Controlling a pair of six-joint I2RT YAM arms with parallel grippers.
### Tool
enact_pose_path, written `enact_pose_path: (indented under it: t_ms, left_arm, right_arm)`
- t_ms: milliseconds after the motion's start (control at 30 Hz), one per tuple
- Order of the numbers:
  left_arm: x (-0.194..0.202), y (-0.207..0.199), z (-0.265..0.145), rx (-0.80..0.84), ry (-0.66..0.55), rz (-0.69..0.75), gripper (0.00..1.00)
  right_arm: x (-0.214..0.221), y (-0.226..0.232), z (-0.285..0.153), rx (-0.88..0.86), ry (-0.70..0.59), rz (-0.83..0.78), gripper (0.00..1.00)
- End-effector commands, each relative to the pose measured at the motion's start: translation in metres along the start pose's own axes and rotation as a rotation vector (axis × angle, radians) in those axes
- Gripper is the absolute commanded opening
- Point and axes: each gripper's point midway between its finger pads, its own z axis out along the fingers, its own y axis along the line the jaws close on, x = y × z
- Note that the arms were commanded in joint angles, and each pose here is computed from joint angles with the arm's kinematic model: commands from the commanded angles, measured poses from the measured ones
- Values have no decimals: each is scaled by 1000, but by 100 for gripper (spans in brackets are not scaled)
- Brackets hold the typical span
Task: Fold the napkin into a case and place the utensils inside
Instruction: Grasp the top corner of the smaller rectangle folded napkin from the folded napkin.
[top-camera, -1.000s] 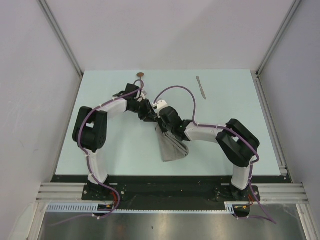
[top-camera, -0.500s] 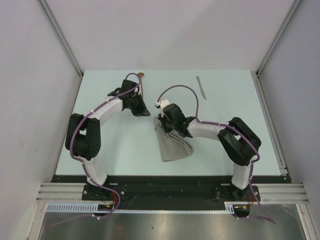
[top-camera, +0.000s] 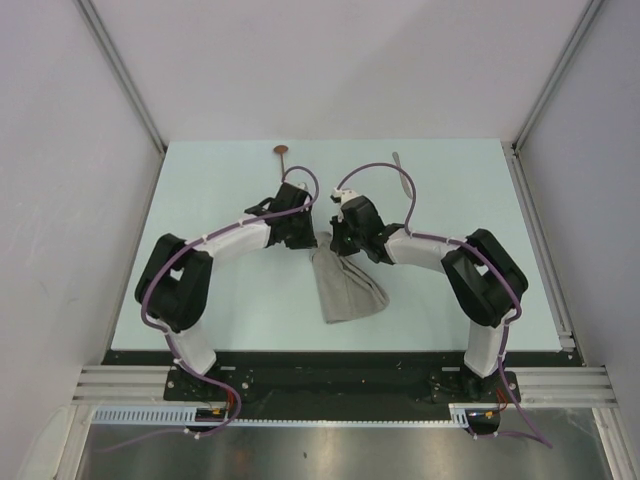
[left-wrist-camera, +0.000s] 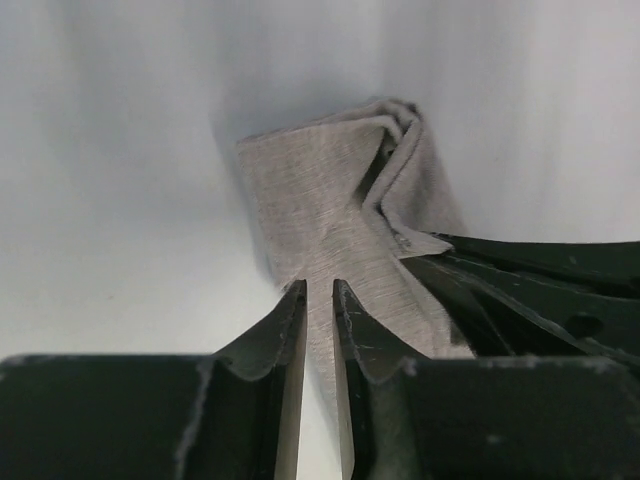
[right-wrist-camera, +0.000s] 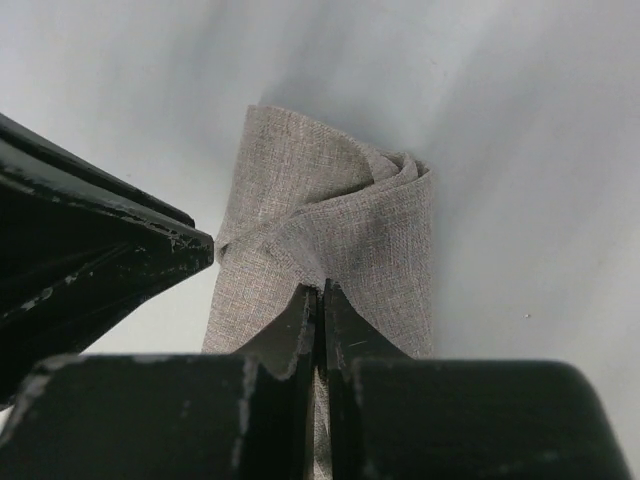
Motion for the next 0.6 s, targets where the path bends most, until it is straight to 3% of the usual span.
enact_pose_path:
  t_ms: [0, 267, 567]
  left_arm:
    - [-31, -16, -12, 49, -143, 49, 21]
    - [-28, -16, 10, -32, -95, 120, 35]
    - [-19, -13, 21, -55, -46, 138, 35]
  right_arm:
    - [-23, 11, -14, -43, -50, 59, 0]
    - [-24, 17, -15, -77, -54, 93, 0]
    - [-23, 13, -17, -68, -53, 99, 0]
